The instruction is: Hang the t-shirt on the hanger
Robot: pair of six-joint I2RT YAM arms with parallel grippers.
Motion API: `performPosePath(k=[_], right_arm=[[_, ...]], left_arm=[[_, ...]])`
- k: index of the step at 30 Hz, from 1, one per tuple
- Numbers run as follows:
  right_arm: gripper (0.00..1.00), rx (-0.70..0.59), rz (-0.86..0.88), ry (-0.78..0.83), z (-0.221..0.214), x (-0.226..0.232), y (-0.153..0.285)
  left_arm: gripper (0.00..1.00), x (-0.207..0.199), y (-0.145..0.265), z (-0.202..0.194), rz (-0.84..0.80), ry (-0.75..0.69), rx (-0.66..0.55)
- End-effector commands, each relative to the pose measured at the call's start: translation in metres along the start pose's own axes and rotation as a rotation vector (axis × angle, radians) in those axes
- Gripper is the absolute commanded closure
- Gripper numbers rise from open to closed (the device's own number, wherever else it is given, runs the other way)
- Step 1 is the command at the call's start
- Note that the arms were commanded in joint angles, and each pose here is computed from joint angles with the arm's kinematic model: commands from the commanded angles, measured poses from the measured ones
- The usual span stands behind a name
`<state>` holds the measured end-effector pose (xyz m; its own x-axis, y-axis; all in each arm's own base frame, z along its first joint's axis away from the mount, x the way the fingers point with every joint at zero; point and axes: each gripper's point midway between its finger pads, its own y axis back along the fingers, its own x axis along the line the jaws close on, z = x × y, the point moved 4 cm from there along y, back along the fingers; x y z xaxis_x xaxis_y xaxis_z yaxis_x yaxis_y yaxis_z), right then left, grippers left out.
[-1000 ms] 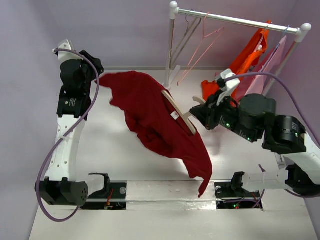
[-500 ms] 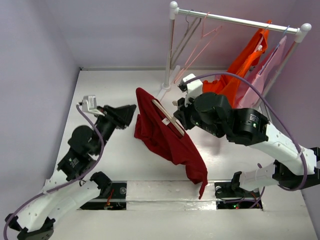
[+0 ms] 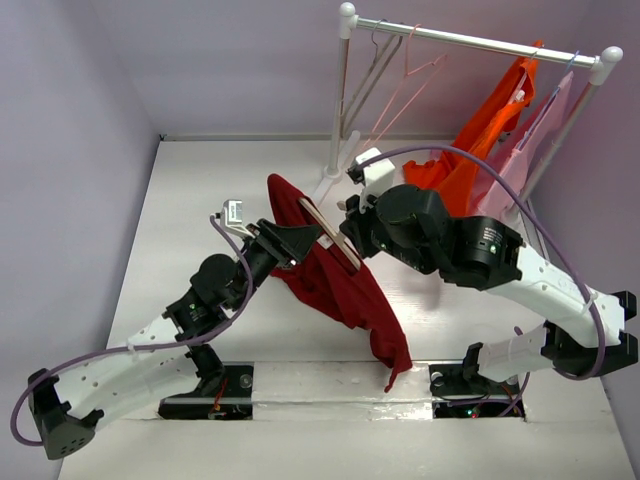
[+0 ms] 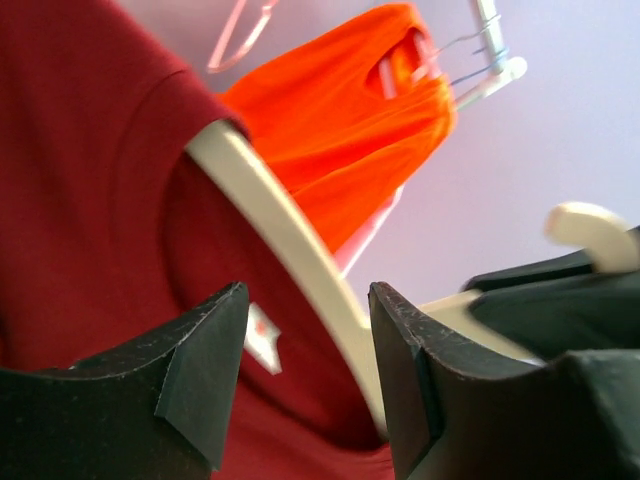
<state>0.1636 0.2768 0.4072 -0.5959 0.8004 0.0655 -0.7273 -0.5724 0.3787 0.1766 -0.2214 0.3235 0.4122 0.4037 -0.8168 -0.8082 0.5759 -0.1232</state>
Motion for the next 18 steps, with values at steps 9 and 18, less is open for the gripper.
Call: performPosePath(k=[9,18], right_arm=[[1.0,-0.135,0.043,-0.077,0.023,0.002,0.008],[1.0,-0.146,0.097,-0.098,0.022,0.012,0.004]], left_arm=[[0.51,-0.022,-0.02,-0.002,-0.108,0.117,-0.04],[0.6,-0.022,-0.025,-0.002,-0.13,0.191,-0.084]])
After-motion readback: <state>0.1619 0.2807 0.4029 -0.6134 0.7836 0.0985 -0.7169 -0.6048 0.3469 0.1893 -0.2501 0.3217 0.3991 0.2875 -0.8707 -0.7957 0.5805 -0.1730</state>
